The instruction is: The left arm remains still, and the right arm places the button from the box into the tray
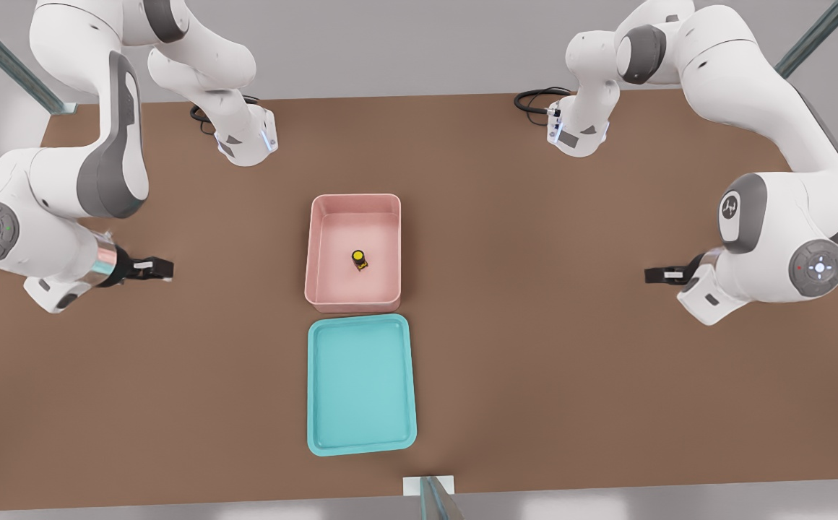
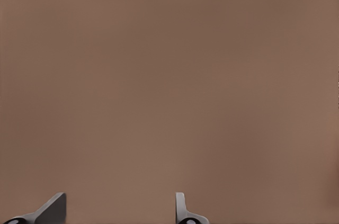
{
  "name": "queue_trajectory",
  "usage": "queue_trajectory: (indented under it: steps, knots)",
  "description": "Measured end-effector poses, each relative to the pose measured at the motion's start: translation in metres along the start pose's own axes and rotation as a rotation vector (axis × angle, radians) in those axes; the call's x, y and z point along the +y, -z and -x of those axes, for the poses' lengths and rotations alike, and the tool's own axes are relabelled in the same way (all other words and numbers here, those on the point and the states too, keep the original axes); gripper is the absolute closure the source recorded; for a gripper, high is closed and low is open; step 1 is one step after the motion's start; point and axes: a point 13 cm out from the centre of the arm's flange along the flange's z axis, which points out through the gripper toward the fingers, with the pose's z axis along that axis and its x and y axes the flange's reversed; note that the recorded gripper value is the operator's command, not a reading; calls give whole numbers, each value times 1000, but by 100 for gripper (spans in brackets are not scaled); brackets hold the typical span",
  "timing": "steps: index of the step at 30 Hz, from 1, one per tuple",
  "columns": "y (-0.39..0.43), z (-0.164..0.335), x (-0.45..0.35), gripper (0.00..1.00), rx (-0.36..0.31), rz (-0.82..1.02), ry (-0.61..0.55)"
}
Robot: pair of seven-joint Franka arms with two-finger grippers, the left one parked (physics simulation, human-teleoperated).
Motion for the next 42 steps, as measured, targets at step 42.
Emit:
queue_trajectory:
  steps: [42]
  knots:
    - [-360,-97,364,0,-101,93,-18]
